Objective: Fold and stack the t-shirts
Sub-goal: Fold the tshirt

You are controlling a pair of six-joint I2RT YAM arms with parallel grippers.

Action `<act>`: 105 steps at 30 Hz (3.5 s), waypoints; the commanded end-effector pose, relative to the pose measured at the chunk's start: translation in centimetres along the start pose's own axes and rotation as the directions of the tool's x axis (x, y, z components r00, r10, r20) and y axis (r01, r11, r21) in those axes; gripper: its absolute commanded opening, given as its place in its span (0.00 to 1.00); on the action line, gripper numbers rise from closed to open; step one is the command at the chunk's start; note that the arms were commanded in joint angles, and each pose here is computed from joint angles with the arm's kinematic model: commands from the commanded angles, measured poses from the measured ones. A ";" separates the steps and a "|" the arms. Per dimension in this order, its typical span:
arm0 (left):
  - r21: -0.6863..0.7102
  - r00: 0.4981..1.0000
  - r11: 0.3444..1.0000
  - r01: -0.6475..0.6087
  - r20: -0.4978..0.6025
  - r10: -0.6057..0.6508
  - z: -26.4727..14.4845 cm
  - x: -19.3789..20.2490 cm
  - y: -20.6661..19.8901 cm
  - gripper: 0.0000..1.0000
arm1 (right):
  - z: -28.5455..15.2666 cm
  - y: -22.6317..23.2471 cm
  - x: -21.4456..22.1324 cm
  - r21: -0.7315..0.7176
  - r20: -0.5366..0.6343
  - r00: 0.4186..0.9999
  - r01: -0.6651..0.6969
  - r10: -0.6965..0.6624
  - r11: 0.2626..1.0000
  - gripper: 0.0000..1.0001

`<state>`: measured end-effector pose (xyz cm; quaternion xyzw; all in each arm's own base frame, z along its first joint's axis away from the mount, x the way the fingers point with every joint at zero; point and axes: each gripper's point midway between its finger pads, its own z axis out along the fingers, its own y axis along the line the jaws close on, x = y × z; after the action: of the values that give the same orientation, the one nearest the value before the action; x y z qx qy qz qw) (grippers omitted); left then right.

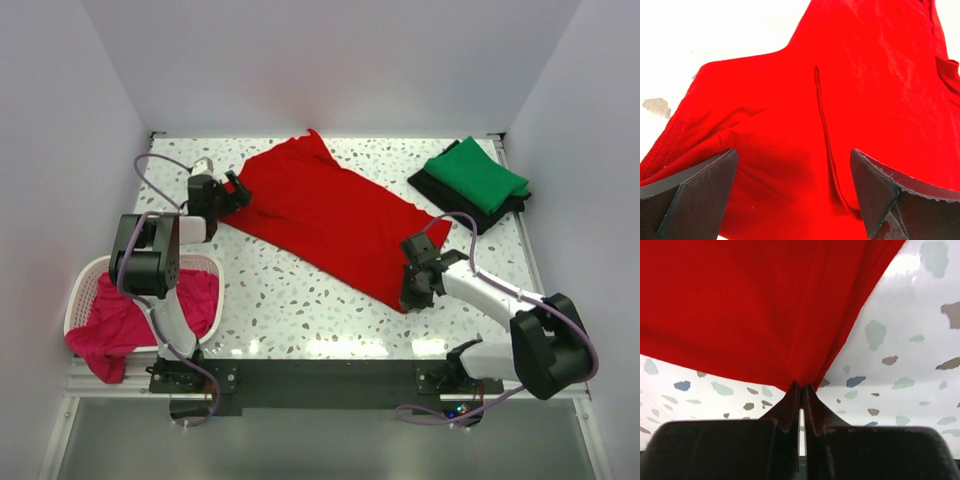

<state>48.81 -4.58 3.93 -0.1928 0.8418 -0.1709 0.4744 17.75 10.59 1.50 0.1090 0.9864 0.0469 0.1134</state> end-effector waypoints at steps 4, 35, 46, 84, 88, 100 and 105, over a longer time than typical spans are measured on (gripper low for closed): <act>-0.184 0.998 0.981 0.066 0.001 -0.067 -2.3 1.2 5.1 1.00 | -0.7 -1.4 2.7 0.068 -0.041 0.999 0.014 -0.012 0.998 0.00; 0.072 0.999 0.997 -0.041 0.005 0.041 -6.3 3.1 -4.6 1.00 | -6.5 3.7 -5.3 0.027 0.228 0.959 0.166 -0.168 0.986 0.70; 0.132 0.999 0.991 -0.017 -0.033 0.022 -4.3 4.3 -5.4 1.00 | -5.8 4.4 -5.5 0.007 0.228 0.957 0.183 -0.180 0.983 0.71; 0.265 0.999 0.964 0.004 -0.045 0.009 -2.4 3.8 -10.3 0.99 | -4.9 4.6 -5.6 0.018 0.217 0.956 0.199 -0.198 0.980 0.72; 0.285 0.998 0.959 0.003 -0.058 0.014 -1.5 4.4 -11.0 0.98 | -4.8 4.5 -5.5 0.017 0.217 0.956 0.197 -0.197 0.980 0.72; 0.340 0.996 0.938 -0.065 -0.038 0.082 -0.6 4.6 -15.6 0.98 | -4.6 4.5 -5.5 0.019 0.218 0.959 0.184 -0.183 0.983 0.72; 0.402 0.995 0.912 -0.082 -0.015 0.096 -1.1 4.1 -17.8 0.98 | -4.6 4.5 -6.1 0.028 0.241 0.955 0.174 -0.175 0.984 0.72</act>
<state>47.55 -20.89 7.14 -0.0721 0.8286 -0.3055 0.4636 22.06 13.11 7.42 0.0191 0.9770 0.0237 0.2112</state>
